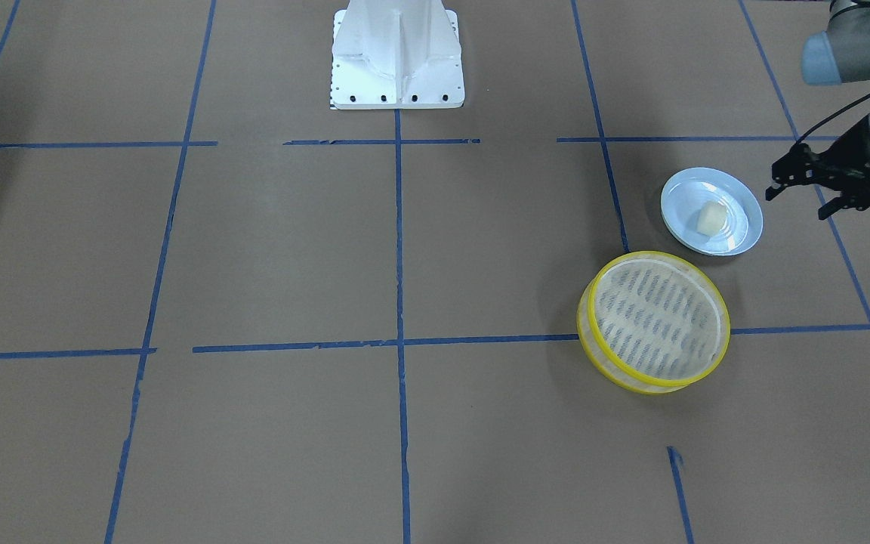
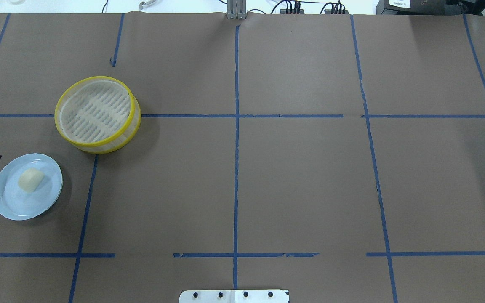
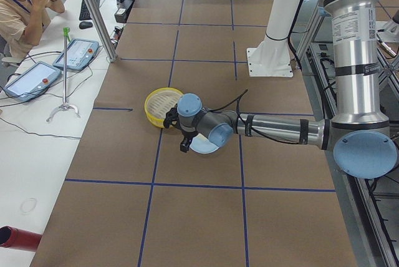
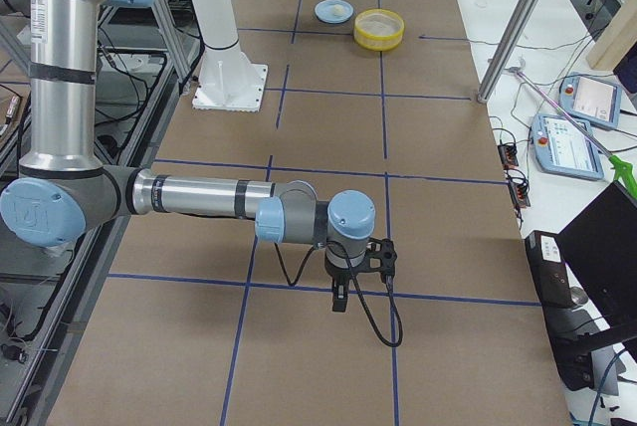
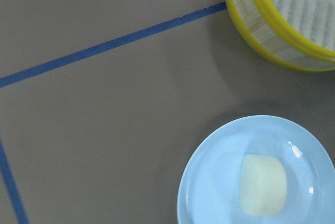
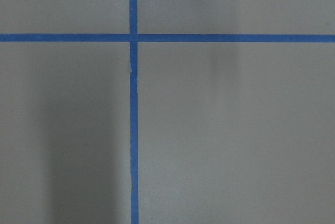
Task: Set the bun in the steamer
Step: 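Lower the left gripper over the pale bun on the light-blue plate and grasp it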
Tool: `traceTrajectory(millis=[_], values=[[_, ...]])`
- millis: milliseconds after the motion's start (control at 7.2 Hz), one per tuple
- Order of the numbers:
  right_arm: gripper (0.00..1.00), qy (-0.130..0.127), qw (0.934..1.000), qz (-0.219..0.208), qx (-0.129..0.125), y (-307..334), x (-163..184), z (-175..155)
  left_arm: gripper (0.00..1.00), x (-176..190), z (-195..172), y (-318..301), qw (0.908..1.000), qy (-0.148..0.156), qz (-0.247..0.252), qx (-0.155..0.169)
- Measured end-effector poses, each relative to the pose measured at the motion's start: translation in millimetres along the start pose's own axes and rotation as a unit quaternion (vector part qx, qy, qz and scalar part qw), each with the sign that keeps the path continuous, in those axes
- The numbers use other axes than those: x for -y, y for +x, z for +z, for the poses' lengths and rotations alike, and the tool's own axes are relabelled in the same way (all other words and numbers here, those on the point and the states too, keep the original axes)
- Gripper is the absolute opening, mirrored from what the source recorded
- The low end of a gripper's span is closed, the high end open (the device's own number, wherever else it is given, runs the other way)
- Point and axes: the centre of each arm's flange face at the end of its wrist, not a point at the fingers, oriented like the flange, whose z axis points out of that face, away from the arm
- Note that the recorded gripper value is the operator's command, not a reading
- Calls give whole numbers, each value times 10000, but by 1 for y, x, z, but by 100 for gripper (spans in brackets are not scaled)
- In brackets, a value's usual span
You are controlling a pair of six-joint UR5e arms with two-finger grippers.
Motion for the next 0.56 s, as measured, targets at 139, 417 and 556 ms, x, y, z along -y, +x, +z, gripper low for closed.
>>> traceTrajectory(millis=[139, 417, 556], values=[[100, 0, 10000, 0, 0, 0, 0, 0, 98, 2, 16, 23, 10000, -36, -73, 47], [100, -1, 10000, 1, 0, 0, 0, 0, 98, 2, 42, 50, 9995, -35, 32, 324], [100, -2, 10000, 2, 0, 0, 0, 0, 98, 0, 52, 57, 9987, 1, 108, 496]])
